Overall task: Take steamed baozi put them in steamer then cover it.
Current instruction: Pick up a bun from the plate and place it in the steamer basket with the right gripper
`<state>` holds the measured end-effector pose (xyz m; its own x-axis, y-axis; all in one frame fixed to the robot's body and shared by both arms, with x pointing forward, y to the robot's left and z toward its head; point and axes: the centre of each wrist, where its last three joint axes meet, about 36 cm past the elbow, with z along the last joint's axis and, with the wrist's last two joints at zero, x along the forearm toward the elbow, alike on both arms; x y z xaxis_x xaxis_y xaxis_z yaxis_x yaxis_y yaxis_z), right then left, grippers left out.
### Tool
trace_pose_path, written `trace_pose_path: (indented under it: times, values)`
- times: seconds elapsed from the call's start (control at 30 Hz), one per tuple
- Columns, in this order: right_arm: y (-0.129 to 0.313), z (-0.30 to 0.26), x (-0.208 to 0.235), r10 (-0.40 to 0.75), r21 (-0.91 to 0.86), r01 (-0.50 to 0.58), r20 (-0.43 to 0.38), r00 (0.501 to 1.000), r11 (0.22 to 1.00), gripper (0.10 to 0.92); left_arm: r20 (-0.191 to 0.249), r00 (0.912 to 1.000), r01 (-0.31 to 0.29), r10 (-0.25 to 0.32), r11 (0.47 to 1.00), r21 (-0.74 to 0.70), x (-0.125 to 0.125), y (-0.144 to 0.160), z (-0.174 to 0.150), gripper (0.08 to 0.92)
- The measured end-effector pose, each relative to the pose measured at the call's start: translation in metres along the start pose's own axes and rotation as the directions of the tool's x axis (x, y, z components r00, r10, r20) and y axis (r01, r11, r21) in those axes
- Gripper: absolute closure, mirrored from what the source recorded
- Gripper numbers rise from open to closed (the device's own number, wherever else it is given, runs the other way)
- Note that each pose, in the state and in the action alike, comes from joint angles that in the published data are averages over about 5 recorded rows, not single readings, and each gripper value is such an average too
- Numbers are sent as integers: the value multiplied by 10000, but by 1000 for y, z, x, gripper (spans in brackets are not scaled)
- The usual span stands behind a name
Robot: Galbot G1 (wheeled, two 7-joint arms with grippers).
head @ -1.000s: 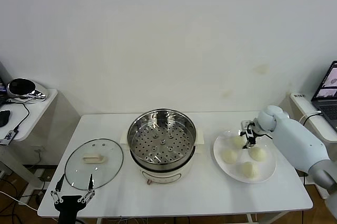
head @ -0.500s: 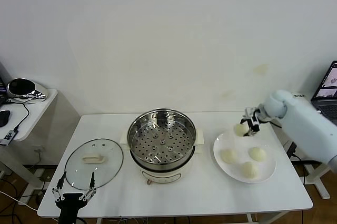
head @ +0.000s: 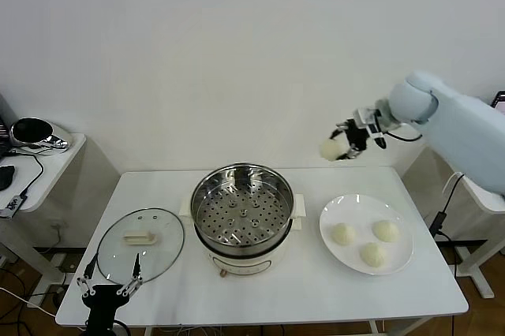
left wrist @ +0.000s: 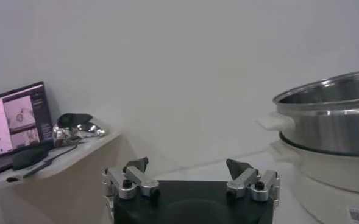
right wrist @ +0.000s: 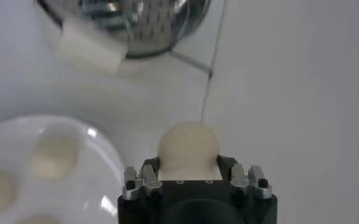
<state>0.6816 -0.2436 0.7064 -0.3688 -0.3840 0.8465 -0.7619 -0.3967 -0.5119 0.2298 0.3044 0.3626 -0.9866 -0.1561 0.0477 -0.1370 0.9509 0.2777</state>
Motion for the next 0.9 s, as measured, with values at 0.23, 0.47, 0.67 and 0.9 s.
trace_pose_path:
  times: [0.23, 0.47, 0.67, 0.9]
  values:
    - [-30, -57, -34, -628, 1724, 530, 518, 9967, 9836, 420, -21, 9999, 144, -144, 9999, 3, 0, 3, 1, 177]
    - [-48, -104, -74, -1239, 3476, 962, 582, 9906, 9327, 417, -14, 9997, 254, -254, 9997, 50, 1, 3, 0, 177]
    - [-53, -126, -105, -1557, 4852, 1178, 384, 9871, 8664, 419, 54, 9992, 387, -387, 9992, 94, -2, 5, -1, 177]
    - [-53, -139, -139, -1789, 6035, 1267, 268, 9835, 7872, 412, 46, 9990, 447, -447, 9989, 130, -4, 5, 0, 177]
